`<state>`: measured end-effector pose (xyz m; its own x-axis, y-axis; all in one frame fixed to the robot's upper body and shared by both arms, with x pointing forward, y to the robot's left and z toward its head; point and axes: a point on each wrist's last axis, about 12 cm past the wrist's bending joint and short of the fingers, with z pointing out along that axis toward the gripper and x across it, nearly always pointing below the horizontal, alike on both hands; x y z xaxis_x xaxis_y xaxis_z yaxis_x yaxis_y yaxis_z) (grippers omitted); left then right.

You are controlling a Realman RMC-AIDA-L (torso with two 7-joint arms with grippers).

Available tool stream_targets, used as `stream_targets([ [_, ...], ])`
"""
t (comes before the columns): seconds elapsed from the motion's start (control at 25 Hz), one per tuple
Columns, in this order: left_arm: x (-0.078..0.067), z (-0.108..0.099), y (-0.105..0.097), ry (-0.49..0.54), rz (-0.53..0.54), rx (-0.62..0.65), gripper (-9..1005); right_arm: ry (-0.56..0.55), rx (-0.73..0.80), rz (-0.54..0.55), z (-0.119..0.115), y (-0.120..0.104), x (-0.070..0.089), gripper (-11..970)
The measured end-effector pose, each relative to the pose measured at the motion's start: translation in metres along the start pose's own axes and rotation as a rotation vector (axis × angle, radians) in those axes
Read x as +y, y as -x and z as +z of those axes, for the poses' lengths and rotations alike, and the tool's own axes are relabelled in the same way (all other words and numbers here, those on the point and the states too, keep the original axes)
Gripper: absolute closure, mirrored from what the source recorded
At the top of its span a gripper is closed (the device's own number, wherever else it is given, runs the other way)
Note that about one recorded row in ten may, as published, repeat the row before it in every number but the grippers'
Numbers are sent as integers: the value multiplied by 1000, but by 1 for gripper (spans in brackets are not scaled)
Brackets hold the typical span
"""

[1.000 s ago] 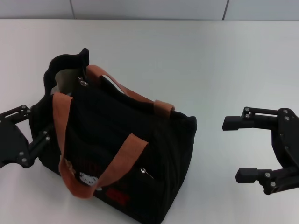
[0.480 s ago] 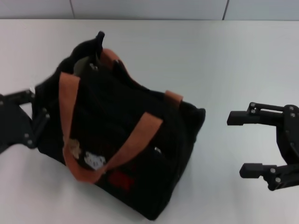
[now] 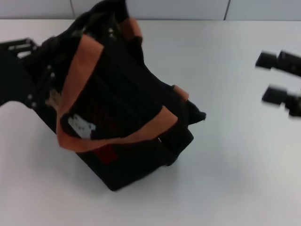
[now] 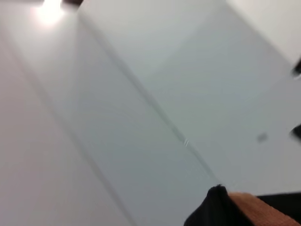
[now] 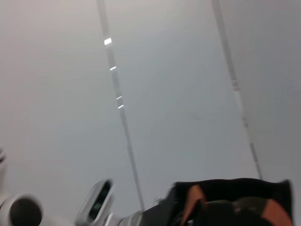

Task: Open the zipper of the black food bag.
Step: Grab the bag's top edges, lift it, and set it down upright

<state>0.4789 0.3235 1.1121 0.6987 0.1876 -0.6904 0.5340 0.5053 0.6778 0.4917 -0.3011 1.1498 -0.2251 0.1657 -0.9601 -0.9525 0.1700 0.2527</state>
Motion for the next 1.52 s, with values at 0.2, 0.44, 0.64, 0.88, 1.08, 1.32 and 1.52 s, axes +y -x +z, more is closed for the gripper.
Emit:
stream_targets([
  [0.2, 10, 19, 5, -99, 147, -72, 842, 40, 80, 109, 16, 35, -8, 124],
  [0.44, 6, 28, 6, -145, 252, -109, 847, 88, 284, 260, 63, 67, -11, 124],
  [0.64, -1, 28, 5, -138, 271, -118, 848, 32, 365, 366, 94, 70, -22, 124],
  [0.88, -4, 28, 6, -146, 279, -132, 848, -33, 357, 438, 113, 68, -33, 126],
  [1.08, -6, 32, 7, -165, 287, -151, 849, -52, 352, 511, 126, 65, -43, 127],
  [1.32, -8, 34, 7, -176, 293, -163, 849, -97, 401, 540, 141, 56, -49, 129],
  [1.52, -10, 34, 8, -184, 296, -176, 856, -135, 469, 543, 151, 57, -54, 158],
])
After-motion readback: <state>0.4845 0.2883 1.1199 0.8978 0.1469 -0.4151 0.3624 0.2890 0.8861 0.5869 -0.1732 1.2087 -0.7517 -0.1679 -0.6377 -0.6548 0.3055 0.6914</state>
